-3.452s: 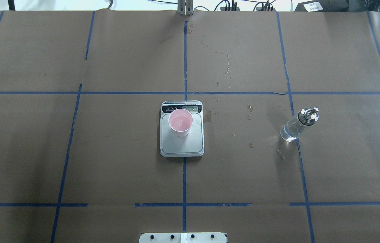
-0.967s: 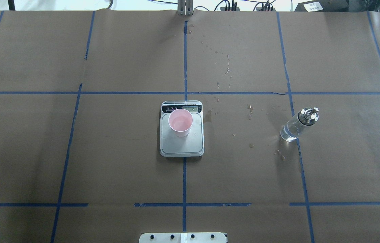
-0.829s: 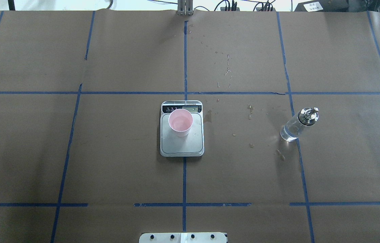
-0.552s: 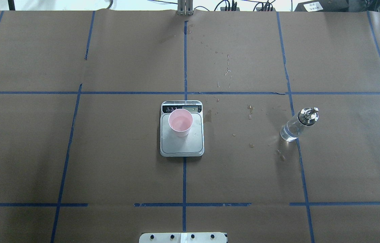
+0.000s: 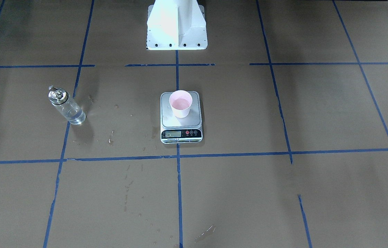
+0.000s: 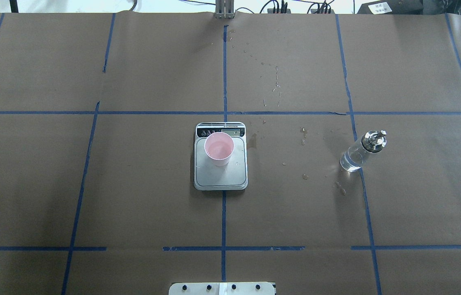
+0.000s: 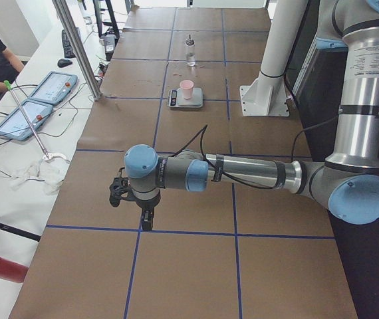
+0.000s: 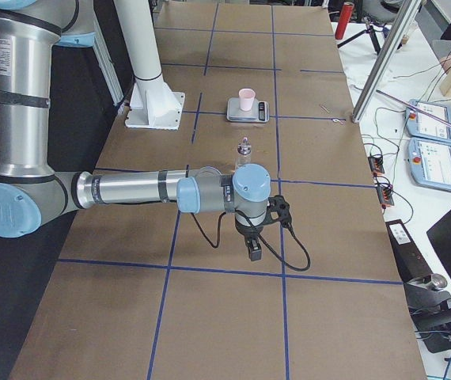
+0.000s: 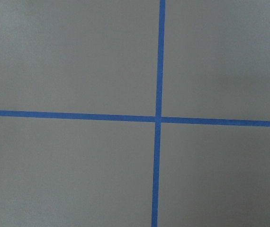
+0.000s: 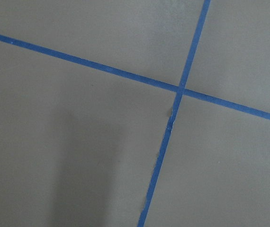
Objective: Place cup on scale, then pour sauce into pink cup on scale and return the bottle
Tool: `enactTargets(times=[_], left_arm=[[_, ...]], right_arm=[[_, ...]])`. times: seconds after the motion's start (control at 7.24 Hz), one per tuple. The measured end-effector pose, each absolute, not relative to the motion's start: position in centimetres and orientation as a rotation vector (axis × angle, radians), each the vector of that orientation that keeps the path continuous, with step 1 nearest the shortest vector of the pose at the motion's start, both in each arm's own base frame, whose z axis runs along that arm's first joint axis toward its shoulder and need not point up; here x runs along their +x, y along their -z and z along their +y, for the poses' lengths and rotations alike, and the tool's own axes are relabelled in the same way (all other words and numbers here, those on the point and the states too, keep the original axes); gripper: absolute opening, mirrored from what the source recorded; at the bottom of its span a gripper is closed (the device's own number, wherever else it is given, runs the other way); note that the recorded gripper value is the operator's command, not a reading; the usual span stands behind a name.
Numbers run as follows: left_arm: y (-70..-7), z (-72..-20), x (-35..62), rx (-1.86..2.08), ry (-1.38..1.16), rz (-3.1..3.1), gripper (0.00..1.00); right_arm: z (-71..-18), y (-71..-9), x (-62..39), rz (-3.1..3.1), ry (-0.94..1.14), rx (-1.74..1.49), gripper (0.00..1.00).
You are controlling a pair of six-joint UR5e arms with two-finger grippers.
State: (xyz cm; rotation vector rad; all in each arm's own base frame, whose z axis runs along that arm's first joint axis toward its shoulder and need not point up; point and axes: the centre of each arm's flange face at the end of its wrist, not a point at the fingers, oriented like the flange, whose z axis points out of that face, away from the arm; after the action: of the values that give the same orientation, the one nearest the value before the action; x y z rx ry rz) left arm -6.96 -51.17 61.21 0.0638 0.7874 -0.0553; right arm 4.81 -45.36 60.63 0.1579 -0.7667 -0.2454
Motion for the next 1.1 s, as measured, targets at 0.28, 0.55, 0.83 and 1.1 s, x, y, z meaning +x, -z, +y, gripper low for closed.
enactTargets(times=[0.28, 0.55, 0.83, 1.1], left_arm=[[-60.86, -51.24, -6.96, 0.070, 0.052, 0.787, 1.00], [-60.86, -51.25, -6.92, 0.070, 0.051, 0.788, 1.00], [-61.03, -51.37, -6.89, 0.067, 0.052, 0.789, 1.00], [-60.97, -51.58, -6.87, 0.068, 0.051, 0.791, 1.00]], right_arm=[[-45.64, -60.37, 4.81, -0.764, 0.248, 0.164, 1.00], [-45.73, -60.28, 4.80, -0.765, 0.249, 0.166, 1.00], [-45.74, -60.31, 4.80, -0.765, 0.247, 0.164, 1.00], [-45.68, -60.37, 4.79, -0.767, 0.246, 0.162, 1.00]])
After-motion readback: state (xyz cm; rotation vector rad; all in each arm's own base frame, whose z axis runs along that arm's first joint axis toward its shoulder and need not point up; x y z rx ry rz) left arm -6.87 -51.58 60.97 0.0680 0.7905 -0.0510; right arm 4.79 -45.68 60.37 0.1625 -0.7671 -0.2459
